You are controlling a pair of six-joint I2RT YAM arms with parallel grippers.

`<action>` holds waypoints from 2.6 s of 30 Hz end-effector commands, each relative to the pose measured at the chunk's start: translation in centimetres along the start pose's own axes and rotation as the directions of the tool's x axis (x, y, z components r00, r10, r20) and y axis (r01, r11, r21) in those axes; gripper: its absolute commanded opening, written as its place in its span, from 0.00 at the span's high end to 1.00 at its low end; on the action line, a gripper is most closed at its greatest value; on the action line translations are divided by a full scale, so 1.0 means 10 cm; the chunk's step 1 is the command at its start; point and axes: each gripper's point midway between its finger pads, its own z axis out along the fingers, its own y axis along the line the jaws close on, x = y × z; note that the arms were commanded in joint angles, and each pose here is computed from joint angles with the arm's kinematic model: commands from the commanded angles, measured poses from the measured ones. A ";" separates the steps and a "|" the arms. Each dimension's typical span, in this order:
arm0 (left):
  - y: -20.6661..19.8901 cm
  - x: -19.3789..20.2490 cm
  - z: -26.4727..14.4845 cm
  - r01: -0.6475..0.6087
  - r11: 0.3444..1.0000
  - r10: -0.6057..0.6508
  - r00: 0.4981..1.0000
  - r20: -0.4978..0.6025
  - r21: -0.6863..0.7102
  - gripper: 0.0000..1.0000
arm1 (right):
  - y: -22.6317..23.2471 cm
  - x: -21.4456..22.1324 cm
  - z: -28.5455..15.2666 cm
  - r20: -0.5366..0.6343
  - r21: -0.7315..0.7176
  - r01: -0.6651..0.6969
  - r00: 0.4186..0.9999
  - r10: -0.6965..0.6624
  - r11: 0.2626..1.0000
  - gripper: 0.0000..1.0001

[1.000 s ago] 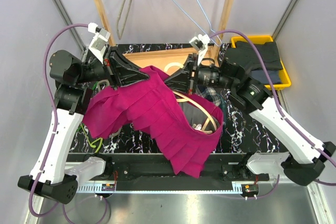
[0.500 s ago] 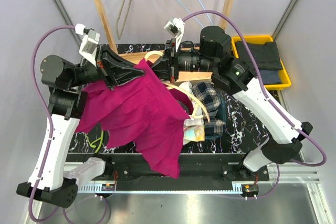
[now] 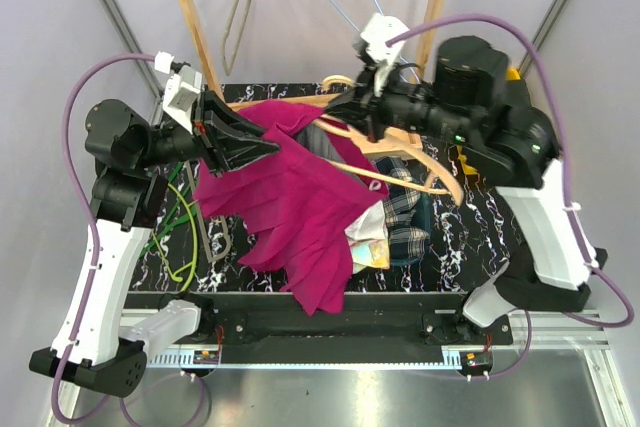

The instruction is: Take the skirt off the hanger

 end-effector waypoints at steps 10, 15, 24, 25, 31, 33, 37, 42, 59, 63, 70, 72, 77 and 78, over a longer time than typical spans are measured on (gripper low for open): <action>-0.12 0.13 -0.08 0.002 1.000 -0.001 0.999 -0.043 0.007 0.73 | -0.47 -0.97 -1.62 0.328 0.437 0.055 0.920 -0.216 0.898 1.00; 0.03 0.07 -0.04 0.012 0.999 -0.013 0.999 -0.030 -0.034 0.48 | -0.33 -0.93 -1.62 0.375 0.362 -0.013 0.918 -0.133 0.932 1.00; 0.18 -1.04 0.11 -0.144 0.978 0.167 0.974 0.155 -0.149 0.01 | -0.23 -1.36 -1.66 0.488 0.301 -0.016 0.862 -0.140 0.954 1.00; 0.18 -1.13 0.12 -0.160 0.975 0.185 0.968 0.168 -0.155 0.01 | -0.17 -1.45 -1.71 0.513 0.274 -0.009 0.848 -0.138 0.962 1.00; 0.25 -1.11 0.15 -0.188 0.971 0.211 0.964 0.163 -0.148 0.01 | 0.03 -1.50 -1.71 0.554 0.158 -0.020 0.830 -0.072 0.987 1.00; 0.34 -1.05 0.13 -0.198 0.963 0.228 0.961 0.156 -0.183 0.01 | 0.09 -1.53 -1.76 0.567 0.132 -0.021 0.821 -0.058 0.991 1.00; 0.42 -1.08 0.10 -0.251 0.939 0.288 0.948 0.135 -0.237 0.01 | 0.17 -1.54 -1.80 0.576 0.093 -0.020 0.817 -0.037 0.995 1.00; 0.51 -1.19 0.01 -0.251 0.912 0.308 0.941 0.137 -0.323 0.01 | 0.19 -1.52 -1.84 0.577 0.088 -0.020 0.816 -0.034 0.996 1.00; 0.35 -1.29 -0.08 -0.119 0.990 0.128 0.983 0.132 -0.073 1.00 | -0.05 -1.13 -1.86 0.495 0.227 -0.073 0.867 -0.050 0.971 1.00; 0.41 -1.72 -0.27 -0.229 0.954 0.266 0.945 0.191 -0.194 1.00 | -0.12 -0.80 -1.91 0.443 0.279 -0.110 0.896 -0.026 0.954 1.00; 0.32 -2.04 -0.28 -0.264 0.927 0.334 0.904 0.268 -0.265 1.00 | -0.13 -0.33 -2.11 0.368 0.330 -0.169 0.929 0.038 0.929 1.00; 0.19 -2.03 -0.16 -0.261 0.939 0.316 0.910 0.269 -0.223 1.00 | -0.13 -0.36 -2.30 0.400 0.348 -0.180 0.916 0.028 0.920 1.00; -0.19 -1.95 0.26 -0.319 0.943 0.331 0.905 0.268 -0.091 0.97 | -0.12 -0.65 -2.78 0.599 0.358 -0.237 0.800 -0.027 0.903 1.00; -0.13 -1.93 0.35 -0.318 0.944 0.330 0.906 0.265 -0.087 0.95 | -0.07 -0.70 -2.99 0.657 0.339 -0.256 0.753 -0.034 0.905 1.00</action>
